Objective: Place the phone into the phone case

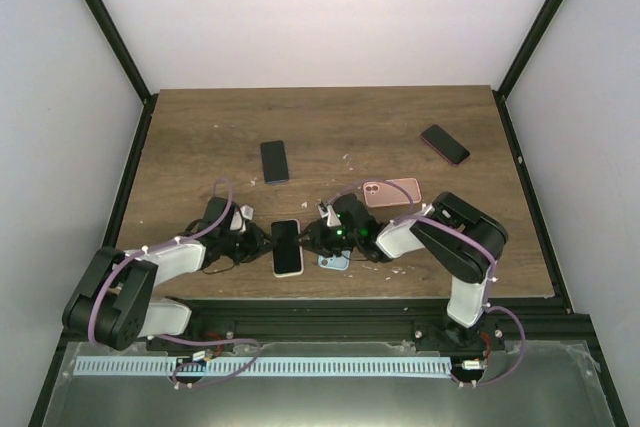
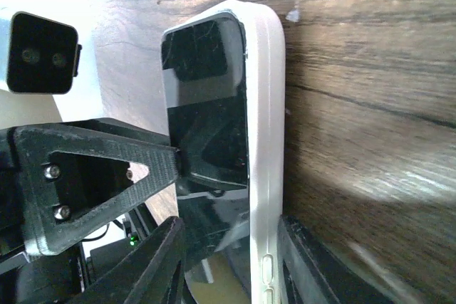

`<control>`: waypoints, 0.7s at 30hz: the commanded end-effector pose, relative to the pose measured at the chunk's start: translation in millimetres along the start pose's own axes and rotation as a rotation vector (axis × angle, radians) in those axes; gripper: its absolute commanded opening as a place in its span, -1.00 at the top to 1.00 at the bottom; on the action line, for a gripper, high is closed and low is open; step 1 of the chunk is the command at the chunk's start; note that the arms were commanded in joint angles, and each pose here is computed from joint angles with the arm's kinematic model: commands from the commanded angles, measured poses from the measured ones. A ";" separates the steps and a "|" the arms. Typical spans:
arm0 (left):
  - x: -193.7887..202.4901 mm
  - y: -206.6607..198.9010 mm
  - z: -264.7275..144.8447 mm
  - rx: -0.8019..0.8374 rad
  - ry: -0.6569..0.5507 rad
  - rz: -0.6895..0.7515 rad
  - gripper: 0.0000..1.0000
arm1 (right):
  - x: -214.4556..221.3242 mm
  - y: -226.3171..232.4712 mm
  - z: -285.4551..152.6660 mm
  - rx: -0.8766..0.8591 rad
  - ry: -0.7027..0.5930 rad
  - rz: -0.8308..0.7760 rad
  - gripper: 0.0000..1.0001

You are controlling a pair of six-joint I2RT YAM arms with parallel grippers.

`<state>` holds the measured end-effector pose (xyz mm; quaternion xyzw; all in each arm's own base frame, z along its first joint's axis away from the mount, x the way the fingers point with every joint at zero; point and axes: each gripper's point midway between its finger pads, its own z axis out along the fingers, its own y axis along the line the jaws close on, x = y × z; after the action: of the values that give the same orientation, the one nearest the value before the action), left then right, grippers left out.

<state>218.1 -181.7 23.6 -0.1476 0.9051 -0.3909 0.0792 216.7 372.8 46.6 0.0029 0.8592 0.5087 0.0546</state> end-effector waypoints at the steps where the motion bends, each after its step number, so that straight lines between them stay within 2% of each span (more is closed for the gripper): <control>1: 31.4 1.0 4.1 0.037 0.129 -0.046 0.66 | 12.8 67.1 7.1 -0.229 0.093 -0.140 0.31; 3: 31.7 1.5 4.1 0.033 0.130 -0.050 0.66 | 12.7 73.0 4.0 -0.254 0.086 -0.154 0.34; 12: 26.2 7.0 -5.2 -0.012 0.092 -0.054 0.23 | 8.9 87.8 -5.4 -0.291 0.044 -0.193 0.27; 16: 28.5 8.0 -6.1 -0.003 0.092 -0.055 0.25 | 11.3 78.6 -0.2 -0.282 0.056 -0.169 0.27; 18: 28.9 8.9 -5.4 0.000 0.093 -0.058 0.38 | 12.2 74.6 3.8 -0.264 0.066 -0.164 0.26; 21: 28.4 6.8 -5.3 0.010 0.093 -0.054 0.44 | 11.8 67.3 11.9 -0.204 0.081 -0.172 0.25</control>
<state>210.6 -174.6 25.9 -0.1650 0.9038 -0.3879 0.0743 214.4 384.4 67.3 -0.0287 0.8317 0.5511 0.0611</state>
